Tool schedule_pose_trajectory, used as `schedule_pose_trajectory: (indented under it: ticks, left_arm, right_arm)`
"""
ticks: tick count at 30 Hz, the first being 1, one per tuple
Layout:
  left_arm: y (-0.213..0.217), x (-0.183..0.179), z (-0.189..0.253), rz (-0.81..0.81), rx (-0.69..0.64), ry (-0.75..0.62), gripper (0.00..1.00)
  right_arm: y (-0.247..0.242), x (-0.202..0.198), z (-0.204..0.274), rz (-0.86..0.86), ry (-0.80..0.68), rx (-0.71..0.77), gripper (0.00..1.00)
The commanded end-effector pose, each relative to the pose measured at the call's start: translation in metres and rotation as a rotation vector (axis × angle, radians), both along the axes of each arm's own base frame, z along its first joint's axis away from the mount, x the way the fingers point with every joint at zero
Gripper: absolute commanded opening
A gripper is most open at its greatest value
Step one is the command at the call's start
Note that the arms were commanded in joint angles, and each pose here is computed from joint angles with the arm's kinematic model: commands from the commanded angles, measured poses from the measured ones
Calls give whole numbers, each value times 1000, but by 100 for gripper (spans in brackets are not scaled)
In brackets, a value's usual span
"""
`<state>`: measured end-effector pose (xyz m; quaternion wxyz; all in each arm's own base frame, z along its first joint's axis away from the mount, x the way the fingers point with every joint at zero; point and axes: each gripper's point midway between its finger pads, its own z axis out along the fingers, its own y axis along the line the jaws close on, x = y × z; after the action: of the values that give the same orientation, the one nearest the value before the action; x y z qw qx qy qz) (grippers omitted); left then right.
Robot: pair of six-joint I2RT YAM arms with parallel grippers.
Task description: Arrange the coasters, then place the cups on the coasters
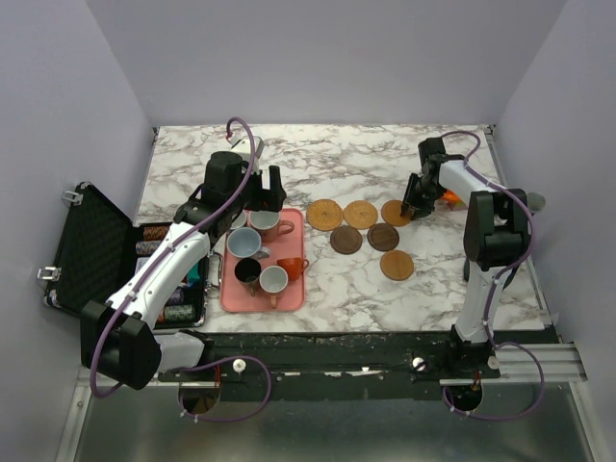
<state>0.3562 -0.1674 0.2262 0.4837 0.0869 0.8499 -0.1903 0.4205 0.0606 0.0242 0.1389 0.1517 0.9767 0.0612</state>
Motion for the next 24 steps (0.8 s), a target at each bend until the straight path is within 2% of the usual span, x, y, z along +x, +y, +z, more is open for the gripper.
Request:
schedule_pose_trajectory:
  ticks: [1, 24]
  left_arm:
    - [-2, -2, 0, -6, 3, 1, 99]
    - [-2, -2, 0, -6, 3, 1, 99]
  right_arm:
    - [3, 4, -3, 19, 5, 18, 44]
    - [12, 9, 0, 73, -22, 31, 44]
